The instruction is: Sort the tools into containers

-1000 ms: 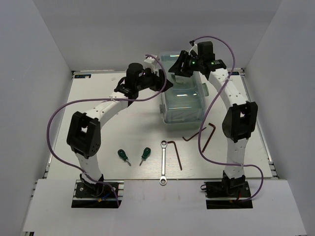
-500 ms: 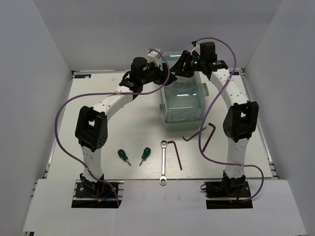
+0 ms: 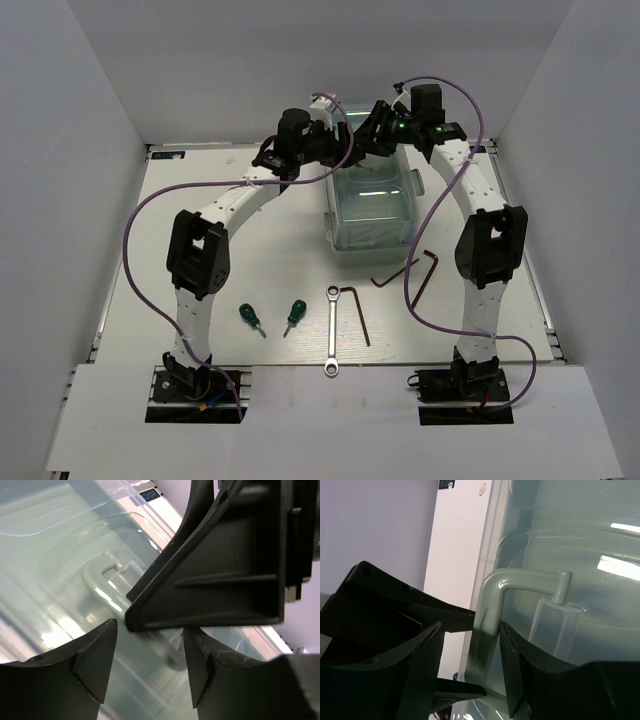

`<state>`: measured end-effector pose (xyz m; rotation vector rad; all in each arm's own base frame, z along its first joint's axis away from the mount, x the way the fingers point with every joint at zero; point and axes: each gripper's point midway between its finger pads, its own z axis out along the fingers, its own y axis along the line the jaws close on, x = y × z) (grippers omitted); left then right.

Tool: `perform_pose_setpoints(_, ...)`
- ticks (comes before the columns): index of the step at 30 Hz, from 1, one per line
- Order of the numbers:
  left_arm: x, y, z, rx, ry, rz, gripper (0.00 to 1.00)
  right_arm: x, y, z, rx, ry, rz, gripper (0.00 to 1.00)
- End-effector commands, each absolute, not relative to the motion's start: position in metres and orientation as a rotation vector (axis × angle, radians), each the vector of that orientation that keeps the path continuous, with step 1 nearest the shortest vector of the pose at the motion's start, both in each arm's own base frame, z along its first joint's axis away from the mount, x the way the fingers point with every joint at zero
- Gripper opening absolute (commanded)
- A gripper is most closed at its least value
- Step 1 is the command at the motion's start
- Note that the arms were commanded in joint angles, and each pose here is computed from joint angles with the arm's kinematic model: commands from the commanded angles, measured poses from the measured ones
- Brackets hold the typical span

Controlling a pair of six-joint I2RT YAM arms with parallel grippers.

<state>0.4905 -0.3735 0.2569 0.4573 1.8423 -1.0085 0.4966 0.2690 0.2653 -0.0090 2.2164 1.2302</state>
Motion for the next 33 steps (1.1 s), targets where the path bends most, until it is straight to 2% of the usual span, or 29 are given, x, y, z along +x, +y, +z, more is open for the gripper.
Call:
perform_pose_setpoints(1,0.486,-0.381,0.255,0.45,1.889,-1.017,0.65,0.487,0.278,0.293,-0.07,2.144,1.314,0.54)
perform_pose_setpoints(3,0.483,-0.388,0.252,0.459,1.901,-1.037,0.62,0.488,0.277,0.29,-0.069,2.149,1.315,0.54)
perform_pose_setpoints(4,0.485,-0.389,0.251,0.459,1.901,-1.037,0.55,0.487,0.277,0.29,-0.068,2.15,1.317,0.54)
perform_pose_setpoints(6,0.486,-0.39,0.247,0.458,1.913,-1.036,0.49,0.488,0.277,0.289,-0.068,2.152,1.315,0.54)
perform_pose_setpoints(8,0.482,-0.394,0.245,0.466,1.922,-1.041,0.4,0.491,0.271,0.291,-0.098,2.137,1.26,0.65)
perform_pose_setpoints(9,0.483,-0.393,0.245,0.459,1.923,-1.033,0.38,0.494,0.264,0.307,-0.113,2.099,1.208,0.79)
perform_pose_setpoints(10,0.482,-0.393,0.243,0.458,1.934,-1.031,0.36,0.487,0.257,0.297,-0.092,2.168,1.156,0.85)
perform_pose_setpoints(11,0.483,-0.392,0.242,0.452,1.935,-1.023,0.36,0.499,0.235,0.304,-0.115,2.119,0.944,0.88)
perform_pose_setpoints(14,0.484,-0.391,0.242,0.436,1.939,-1.02,0.34,0.503,0.186,0.327,-0.09,2.049,0.612,0.88)
perform_pose_setpoints(17,0.485,-0.392,0.237,0.427,1.952,-1.025,0.25,0.5,0.142,0.334,-0.045,1.995,0.372,0.79)
perform_pose_setpoints(18,0.485,-0.392,0.237,0.418,1.956,-1.031,0.23,0.505,0.112,0.332,-0.008,1.977,0.21,0.74)
perform_pose_setpoints(19,0.485,-0.392,0.237,0.418,1.956,-1.031,0.23,0.498,0.101,0.324,0.004,1.989,0.165,0.64)
perform_pose_setpoints(21,0.485,-0.393,0.237,0.41,1.96,-1.037,0.17,0.494,0.072,0.303,0.025,2.013,0.076,0.51)
perform_pose_setpoints(22,0.485,-0.393,0.239,0.4,1.954,-1.045,0.15,0.486,0.056,0.272,0.047,2.079,0.05,0.35)
perform_pose_setpoints(23,0.485,-0.393,0.239,0.4,1.954,-1.045,0.13,0.482,0.052,0.259,0.057,2.115,0.054,0.29)
perform_pose_setpoints(25,0.486,-0.394,0.242,0.39,1.949,-1.054,0.07,0.47,0.033,0.215,0.126,2.217,0.139,0.22)
perform_pose_setpoints(27,0.484,-0.395,0.242,0.388,1.953,-1.07,0.0,0.462,0.042,0.182,0.134,2.317,0.291,0.22)
perform_pose_setpoints(28,0.484,-0.395,0.242,0.388,1.953,-1.071,0.0,0.459,0.034,0.174,0.189,2.34,0.43,0.27)
perform_pose_setpoints(29,0.484,-0.395,0.242,0.388,1.953,-1.071,0.0,0.459,0.034,0.17,0.196,2.348,0.482,0.4)
perform_pose_setpoints(30,0.485,-0.396,0.247,0.381,1.945,-1.078,0.0,0.461,0.027,0.148,0.237,2.389,0.534,0.47)
perform_pose_setpoints(31,0.485,-0.396,0.247,0.381,1.945,-1.078,0.0,0.458,0.037,0.15,0.209,2.383,0.687,0.53)
perform_pose_setpoints(32,0.485,-0.396,0.247,0.381,1.945,-1.078,0.0,0.462,0.038,0.144,0.201,2.387,0.733,0.65)
perform_pose_setpoints(33,0.486,-0.397,0.253,0.374,1.929,-1.087,0.0,0.465,0.035,0.135,0.208,2.397,0.768,0.69)
